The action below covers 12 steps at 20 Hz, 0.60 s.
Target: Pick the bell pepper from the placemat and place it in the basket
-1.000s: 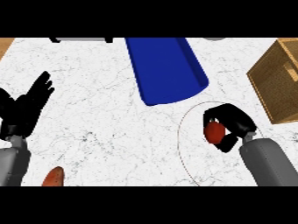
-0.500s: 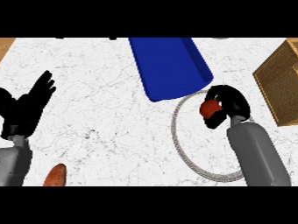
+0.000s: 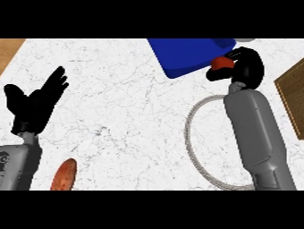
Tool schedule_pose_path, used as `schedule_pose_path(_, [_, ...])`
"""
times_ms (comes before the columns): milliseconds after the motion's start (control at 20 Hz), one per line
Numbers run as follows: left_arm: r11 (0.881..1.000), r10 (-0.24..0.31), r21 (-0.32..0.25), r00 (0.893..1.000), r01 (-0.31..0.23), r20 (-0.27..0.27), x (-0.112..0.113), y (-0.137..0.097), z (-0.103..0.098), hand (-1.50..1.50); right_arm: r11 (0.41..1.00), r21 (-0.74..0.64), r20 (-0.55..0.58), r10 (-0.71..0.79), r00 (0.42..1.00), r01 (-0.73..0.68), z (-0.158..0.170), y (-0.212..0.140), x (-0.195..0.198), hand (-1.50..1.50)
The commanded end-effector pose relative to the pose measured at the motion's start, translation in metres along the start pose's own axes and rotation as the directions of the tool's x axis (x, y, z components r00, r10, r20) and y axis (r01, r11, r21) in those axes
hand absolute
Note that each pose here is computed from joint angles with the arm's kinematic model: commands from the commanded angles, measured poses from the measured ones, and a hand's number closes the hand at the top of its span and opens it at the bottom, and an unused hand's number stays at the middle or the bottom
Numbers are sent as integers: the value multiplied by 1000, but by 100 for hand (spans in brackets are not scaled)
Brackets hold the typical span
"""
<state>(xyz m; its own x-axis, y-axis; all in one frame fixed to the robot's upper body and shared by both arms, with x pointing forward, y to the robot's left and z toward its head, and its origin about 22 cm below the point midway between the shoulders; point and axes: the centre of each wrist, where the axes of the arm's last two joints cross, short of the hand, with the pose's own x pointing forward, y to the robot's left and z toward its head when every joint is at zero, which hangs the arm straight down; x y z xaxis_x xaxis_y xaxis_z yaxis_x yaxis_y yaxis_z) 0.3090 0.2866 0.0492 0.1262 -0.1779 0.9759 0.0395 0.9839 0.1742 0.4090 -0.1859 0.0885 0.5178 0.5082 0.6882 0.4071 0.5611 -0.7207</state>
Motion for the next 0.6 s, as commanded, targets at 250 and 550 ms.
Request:
schedule_pose_path(250, [999,-16,-38,1000,17,6,4,-11,-5,0,899,-394,82,-173,981,192,13,-19,107,150])
schedule_pose_path(550, [1000,-4,-6,1000,4,-9,4,1,-7,0,860,-498,2,-131,991,114,15,-31,150,150])
